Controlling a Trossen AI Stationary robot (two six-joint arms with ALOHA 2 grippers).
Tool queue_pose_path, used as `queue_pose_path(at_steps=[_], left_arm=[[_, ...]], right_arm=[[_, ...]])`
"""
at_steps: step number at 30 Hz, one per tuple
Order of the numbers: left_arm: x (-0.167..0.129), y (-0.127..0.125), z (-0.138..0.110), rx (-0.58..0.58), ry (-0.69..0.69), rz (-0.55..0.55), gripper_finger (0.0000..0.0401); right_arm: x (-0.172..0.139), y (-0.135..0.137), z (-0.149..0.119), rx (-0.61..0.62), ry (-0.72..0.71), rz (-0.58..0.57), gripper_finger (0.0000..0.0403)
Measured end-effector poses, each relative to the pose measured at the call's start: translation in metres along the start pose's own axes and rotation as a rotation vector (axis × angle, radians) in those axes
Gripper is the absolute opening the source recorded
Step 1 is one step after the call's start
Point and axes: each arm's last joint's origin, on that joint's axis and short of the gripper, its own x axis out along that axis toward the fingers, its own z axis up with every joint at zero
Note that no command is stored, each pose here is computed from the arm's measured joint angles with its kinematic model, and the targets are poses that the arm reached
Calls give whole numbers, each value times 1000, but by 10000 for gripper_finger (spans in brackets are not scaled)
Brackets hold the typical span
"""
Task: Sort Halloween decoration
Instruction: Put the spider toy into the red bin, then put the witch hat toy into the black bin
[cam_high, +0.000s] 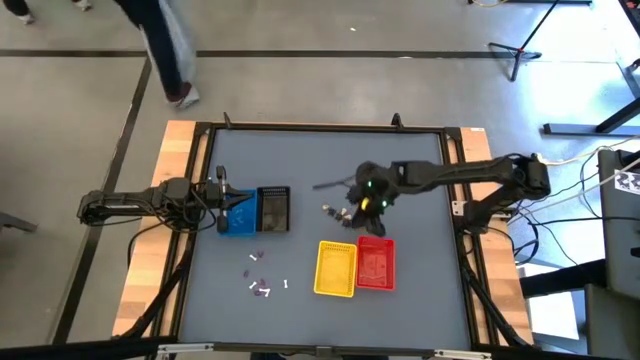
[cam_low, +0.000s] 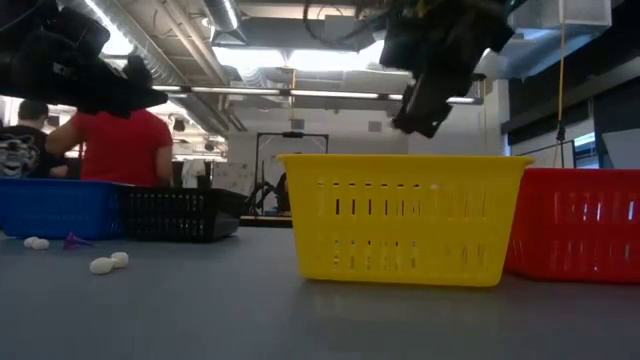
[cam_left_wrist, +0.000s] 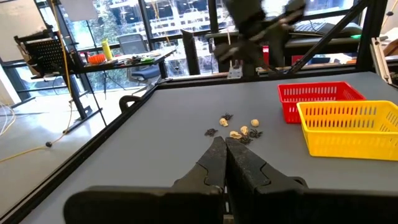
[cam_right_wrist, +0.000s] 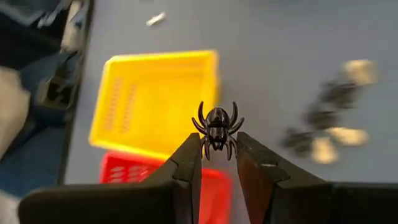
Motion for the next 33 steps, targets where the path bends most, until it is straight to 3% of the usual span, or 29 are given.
queue_pose_path(at_steps=[8, 14, 18, 22, 33], left_arm=[[0, 0, 0, 0, 0, 0, 0], [0, 0, 0, 0, 0, 0, 0], [0, 0, 0, 0, 0, 0, 0], [0, 0, 0, 0, 0, 0, 0], [0, 0, 0, -25, -2, 0, 0]], right_arm=[[26, 60, -20, 45, 160, 88, 79], [36, 88, -33, -9, 199, 10, 79], [39, 99, -38, -51, 197, -38, 79], [41, 103, -42, -5, 193, -100, 85], [39, 100, -52, 42, 275, -185, 162]])
